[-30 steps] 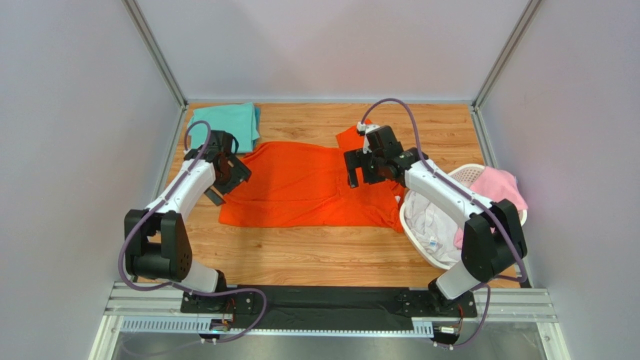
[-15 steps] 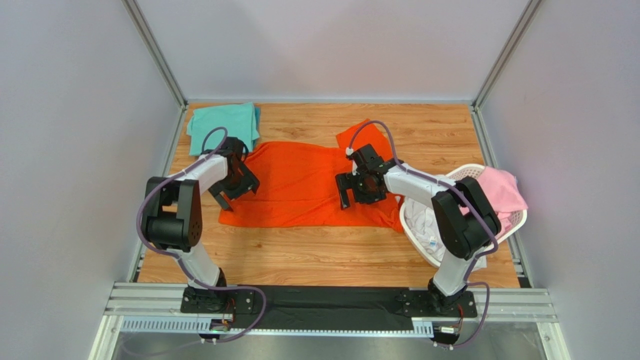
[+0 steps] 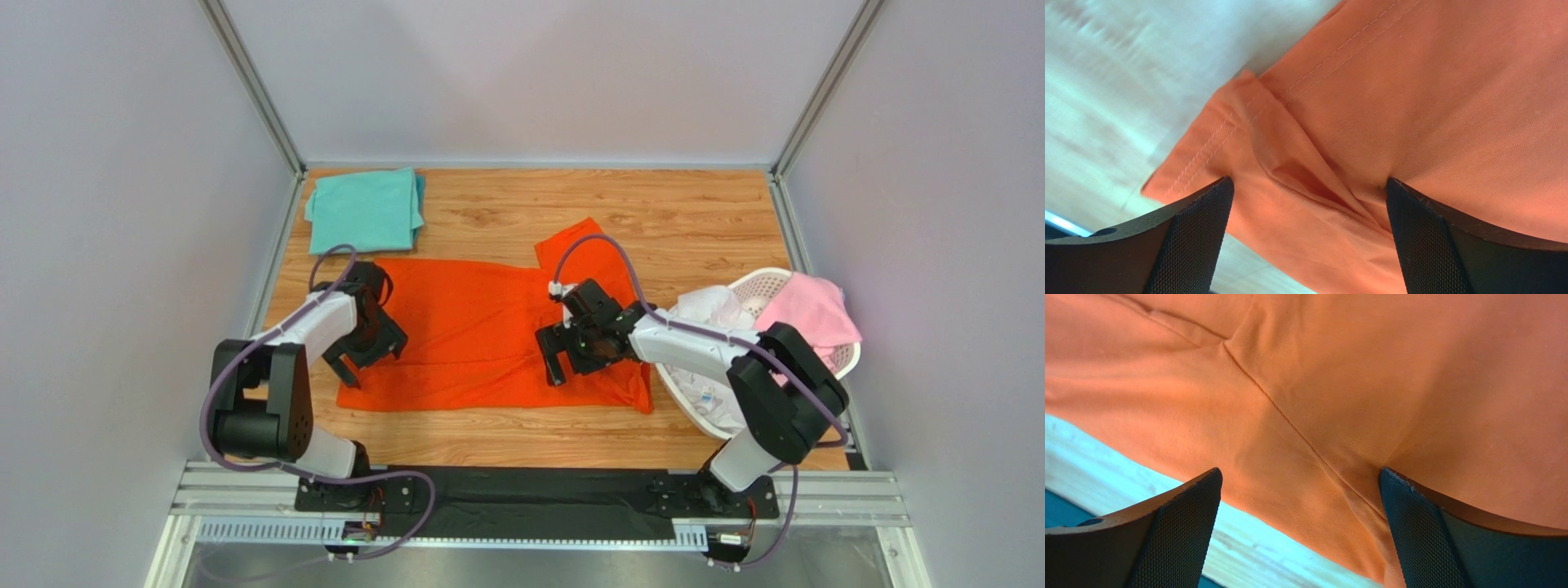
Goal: Fold and stack the t-shirts
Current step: Fold the tshirt
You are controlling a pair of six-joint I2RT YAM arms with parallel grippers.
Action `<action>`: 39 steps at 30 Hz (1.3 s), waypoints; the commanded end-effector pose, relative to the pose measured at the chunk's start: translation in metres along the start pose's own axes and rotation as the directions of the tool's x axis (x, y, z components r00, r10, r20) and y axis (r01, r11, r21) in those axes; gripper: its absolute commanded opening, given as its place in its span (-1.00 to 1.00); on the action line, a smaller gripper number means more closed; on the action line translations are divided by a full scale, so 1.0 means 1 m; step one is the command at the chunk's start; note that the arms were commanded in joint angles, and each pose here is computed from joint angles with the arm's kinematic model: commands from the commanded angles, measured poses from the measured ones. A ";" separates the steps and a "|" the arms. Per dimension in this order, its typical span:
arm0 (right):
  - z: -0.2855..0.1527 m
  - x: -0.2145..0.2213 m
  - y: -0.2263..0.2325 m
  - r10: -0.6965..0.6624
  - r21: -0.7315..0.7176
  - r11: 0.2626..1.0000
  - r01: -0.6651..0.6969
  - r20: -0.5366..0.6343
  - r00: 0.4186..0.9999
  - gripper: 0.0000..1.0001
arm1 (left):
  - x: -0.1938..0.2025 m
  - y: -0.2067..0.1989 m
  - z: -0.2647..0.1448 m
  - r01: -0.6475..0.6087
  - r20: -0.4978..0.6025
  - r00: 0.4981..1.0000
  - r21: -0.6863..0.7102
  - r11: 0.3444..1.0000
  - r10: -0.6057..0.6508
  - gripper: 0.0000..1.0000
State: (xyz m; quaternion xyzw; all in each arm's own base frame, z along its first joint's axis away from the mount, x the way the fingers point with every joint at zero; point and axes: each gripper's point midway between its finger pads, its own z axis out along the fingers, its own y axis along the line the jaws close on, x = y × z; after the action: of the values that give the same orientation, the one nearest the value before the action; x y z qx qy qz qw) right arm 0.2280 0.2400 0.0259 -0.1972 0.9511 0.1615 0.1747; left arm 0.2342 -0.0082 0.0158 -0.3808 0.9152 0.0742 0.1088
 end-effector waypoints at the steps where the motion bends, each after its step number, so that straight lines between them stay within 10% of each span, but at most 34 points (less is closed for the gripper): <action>1: -0.001 0.052 0.017 0.031 -0.034 0.999 -0.036 -0.135 0.990 1.00 | 0.013 0.046 -0.002 0.026 0.012 1.000 -0.161 0.987 -0.024 0.99; 21: -0.067 0.048 0.021 0.063 0.028 0.998 -0.063 -0.003 0.998 1.00 | 0.007 0.080 -0.003 0.121 0.079 0.991 -0.243 0.963 -0.105 0.99; 39: -0.050 0.095 -0.018 0.201 0.091 0.978 -0.190 -0.124 0.972 1.00 | 0.003 0.080 0.001 0.128 0.069 0.991 -0.250 0.960 -0.114 0.99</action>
State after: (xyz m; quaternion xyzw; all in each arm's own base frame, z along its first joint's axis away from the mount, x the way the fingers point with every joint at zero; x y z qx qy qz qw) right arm 0.1281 0.1796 0.0252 -0.1093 0.9809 0.1385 0.0818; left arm 0.1723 0.0348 0.0225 -0.4350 0.8787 0.1781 0.0830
